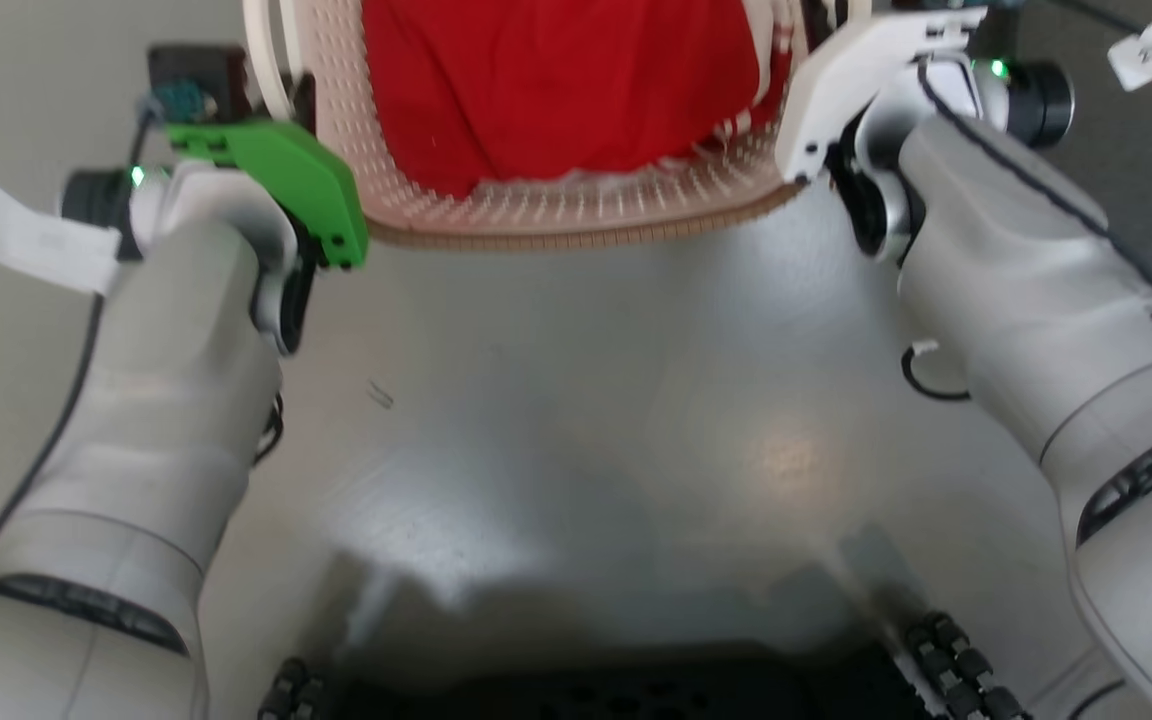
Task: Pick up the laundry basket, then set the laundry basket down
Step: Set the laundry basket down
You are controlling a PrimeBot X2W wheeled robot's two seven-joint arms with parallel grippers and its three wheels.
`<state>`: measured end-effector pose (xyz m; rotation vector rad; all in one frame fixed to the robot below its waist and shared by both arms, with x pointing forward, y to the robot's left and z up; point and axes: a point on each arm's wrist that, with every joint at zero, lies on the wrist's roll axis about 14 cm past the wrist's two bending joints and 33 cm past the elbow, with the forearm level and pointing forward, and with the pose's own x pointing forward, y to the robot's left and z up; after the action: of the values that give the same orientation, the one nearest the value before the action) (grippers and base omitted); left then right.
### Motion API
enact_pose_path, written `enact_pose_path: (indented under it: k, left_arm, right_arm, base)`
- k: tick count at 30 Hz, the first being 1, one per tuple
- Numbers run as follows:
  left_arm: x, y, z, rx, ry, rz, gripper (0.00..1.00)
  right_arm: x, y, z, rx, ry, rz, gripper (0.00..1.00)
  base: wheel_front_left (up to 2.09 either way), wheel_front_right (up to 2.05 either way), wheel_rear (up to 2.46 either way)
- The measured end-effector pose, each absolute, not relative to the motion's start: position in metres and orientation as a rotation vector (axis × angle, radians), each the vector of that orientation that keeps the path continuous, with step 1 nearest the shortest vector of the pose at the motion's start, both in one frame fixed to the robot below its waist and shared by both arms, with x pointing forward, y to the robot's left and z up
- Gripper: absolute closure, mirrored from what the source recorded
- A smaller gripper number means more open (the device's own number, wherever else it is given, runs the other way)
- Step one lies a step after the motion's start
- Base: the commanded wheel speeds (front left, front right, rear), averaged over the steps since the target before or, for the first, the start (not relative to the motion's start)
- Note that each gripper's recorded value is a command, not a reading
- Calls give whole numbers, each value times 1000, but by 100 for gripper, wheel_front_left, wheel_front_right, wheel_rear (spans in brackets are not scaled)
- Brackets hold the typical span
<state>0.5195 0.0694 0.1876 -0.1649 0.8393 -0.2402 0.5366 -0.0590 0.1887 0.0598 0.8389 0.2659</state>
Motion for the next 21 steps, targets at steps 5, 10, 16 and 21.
enact_pose_path:
  k: [5,10,16,21]
  left_arm:
    - [529,72,168,-155,848,-242,100]
    - [531,71,146,-158,857,-242,100]
    - [522,72,123,-157,878,-240,100]
    - [535,71,122,-152,839,-249,100]
  right_arm:
    - [544,-57,168,64,849,269,100]
    - [545,-58,144,58,861,267,100]
    - [534,-58,118,58,898,268,100]
    - [537,-59,111,59,889,267,100]
  base:
    - [0,0,0]
    - [0,0,0]
    - [0,0,0]
    - [0,0,0]
